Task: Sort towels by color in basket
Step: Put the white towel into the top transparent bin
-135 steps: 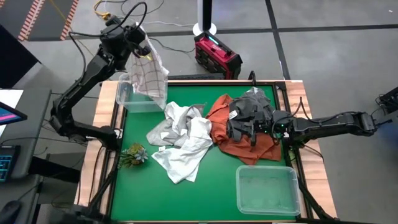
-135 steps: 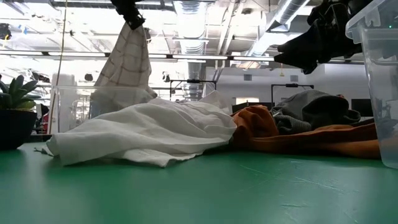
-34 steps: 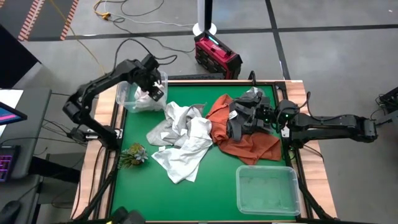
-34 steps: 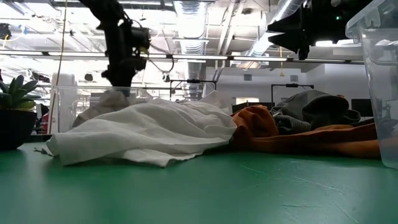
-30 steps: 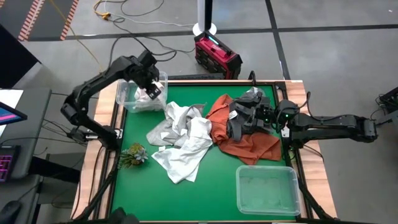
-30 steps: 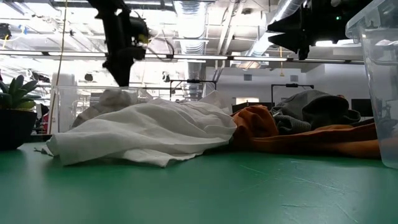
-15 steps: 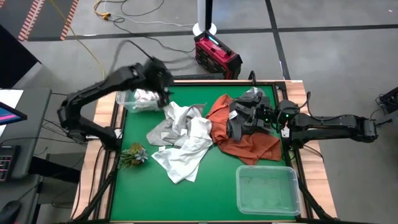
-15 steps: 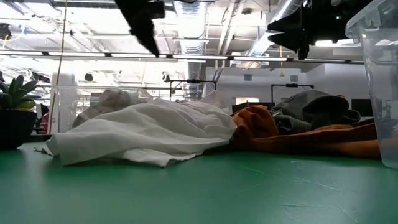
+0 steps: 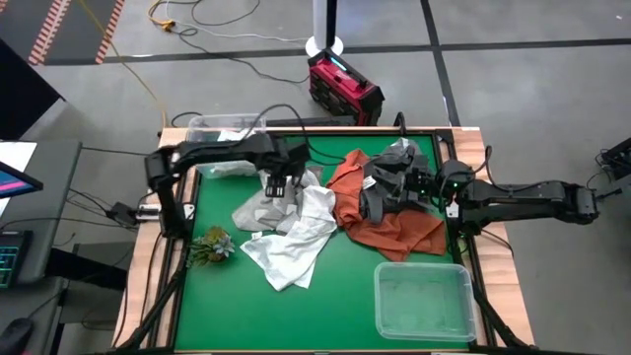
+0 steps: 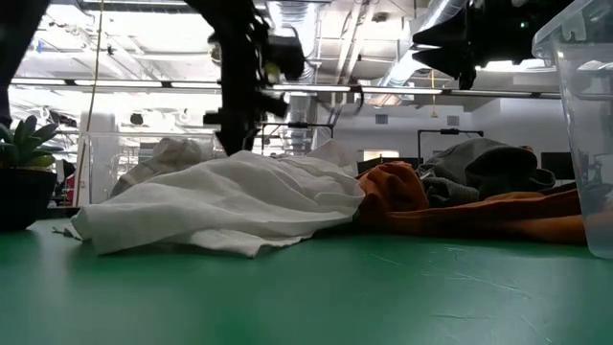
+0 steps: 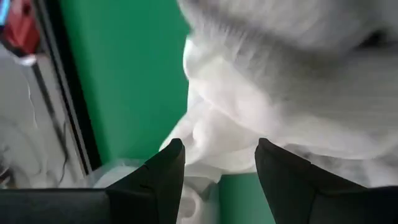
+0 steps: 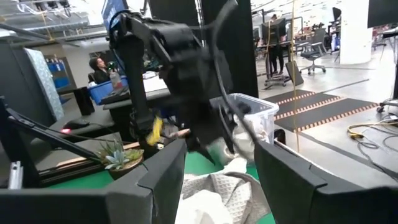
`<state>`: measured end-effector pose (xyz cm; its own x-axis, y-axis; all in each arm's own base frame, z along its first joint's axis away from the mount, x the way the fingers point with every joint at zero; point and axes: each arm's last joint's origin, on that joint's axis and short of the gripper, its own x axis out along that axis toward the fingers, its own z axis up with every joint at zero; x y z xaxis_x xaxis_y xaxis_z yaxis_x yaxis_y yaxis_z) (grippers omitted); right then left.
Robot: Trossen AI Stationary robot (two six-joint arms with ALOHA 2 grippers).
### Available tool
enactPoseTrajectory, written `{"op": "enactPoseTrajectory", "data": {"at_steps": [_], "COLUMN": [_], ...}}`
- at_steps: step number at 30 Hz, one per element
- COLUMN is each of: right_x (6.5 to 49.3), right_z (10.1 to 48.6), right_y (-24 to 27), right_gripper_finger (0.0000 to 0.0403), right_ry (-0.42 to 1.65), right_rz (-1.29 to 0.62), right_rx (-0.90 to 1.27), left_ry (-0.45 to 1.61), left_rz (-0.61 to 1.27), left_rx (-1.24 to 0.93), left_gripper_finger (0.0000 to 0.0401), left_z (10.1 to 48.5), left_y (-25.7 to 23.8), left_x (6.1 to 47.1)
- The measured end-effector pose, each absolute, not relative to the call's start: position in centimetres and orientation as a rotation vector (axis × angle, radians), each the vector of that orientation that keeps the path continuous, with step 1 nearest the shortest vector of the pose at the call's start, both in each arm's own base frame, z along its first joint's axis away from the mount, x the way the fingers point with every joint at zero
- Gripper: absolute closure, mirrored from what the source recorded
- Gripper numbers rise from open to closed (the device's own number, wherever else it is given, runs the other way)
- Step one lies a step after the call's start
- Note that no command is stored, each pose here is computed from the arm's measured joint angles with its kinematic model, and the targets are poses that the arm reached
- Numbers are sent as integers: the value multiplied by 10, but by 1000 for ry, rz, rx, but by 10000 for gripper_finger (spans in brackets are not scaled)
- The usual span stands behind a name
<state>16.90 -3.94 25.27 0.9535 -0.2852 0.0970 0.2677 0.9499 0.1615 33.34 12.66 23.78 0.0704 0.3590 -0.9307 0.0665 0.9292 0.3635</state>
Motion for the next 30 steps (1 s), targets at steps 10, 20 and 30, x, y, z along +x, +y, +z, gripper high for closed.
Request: {"op": "enactPoseTrajectory", "data": {"at_steps": [10, 20, 30], "right_x": [169, 169, 169], "right_z": [251, 251, 250], "right_y": [-42, -42, -42], "right_gripper_finger": [180, 180, 180], "right_ry": [-103, -99, -89], "right_rz": [-299, -299, -299], "right_rx": [127, 126, 134], "left_ry": [1634, 1630, 1433], "left_rz": [171, 128, 274], "left_rx": [413, 455, 411], "left_gripper_finger": [214, 378, 400], "left_z": [200, 199, 251], "left_y": [132, 127, 125], "left_x": [344, 347, 343]}}
